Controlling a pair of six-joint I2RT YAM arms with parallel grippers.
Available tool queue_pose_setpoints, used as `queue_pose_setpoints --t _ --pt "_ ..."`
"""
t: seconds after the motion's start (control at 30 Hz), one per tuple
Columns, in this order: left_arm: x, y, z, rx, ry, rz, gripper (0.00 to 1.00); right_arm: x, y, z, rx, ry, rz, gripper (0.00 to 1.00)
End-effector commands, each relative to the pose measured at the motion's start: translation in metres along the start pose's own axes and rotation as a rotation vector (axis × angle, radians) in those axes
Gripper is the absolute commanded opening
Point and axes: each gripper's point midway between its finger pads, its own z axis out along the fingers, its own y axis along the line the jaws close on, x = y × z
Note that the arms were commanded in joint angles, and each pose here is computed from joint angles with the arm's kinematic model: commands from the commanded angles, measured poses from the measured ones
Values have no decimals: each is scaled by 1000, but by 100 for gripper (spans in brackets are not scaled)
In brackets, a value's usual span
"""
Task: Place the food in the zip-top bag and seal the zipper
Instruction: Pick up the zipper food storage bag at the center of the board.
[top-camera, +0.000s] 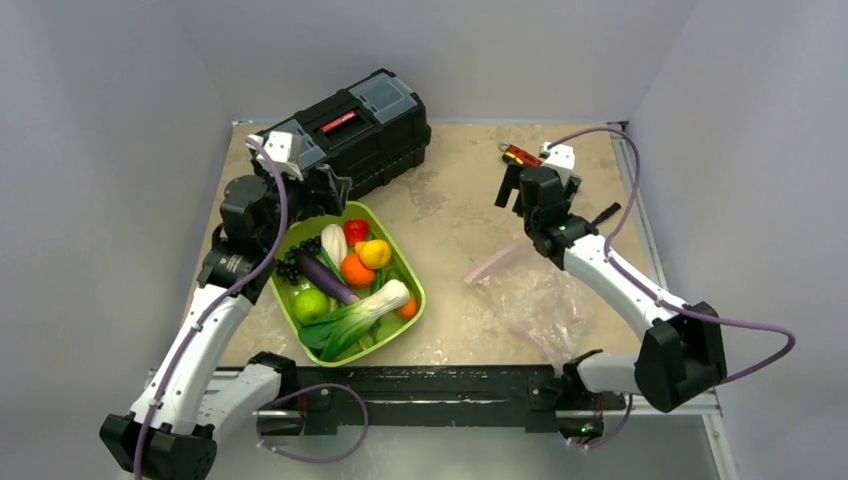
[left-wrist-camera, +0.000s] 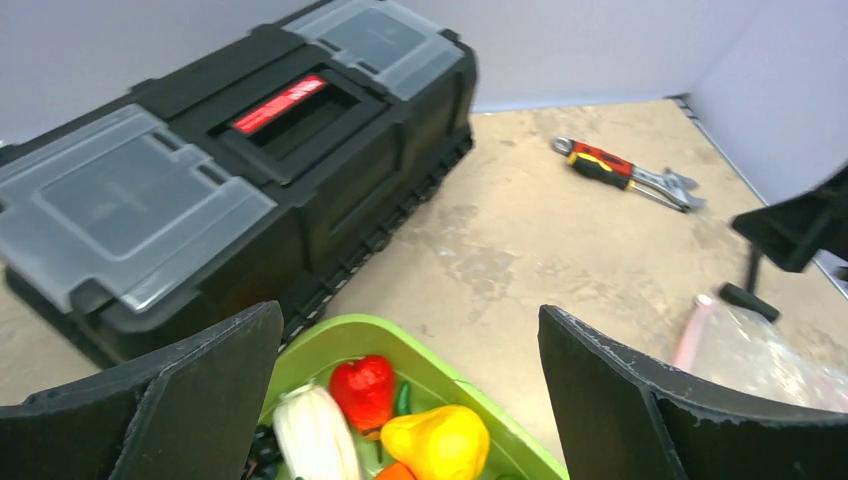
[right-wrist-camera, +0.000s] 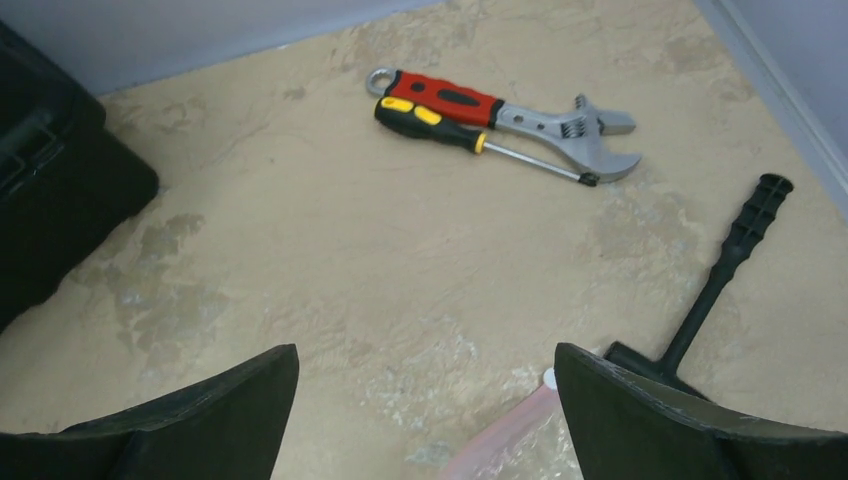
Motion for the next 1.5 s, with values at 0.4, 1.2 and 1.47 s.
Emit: queue_pose_setpoints --t 0.4,1.2,1.47 --pt "-3 -62 2 265 38 38 100 67 5 -10 463 364 -27 99" --pt "-1 -71 3 313 63 45 100 145 4 26 533 471 -107 99" --pt "0 -71 4 316 68 44 100 169 -8 19 489 456 -59 67"
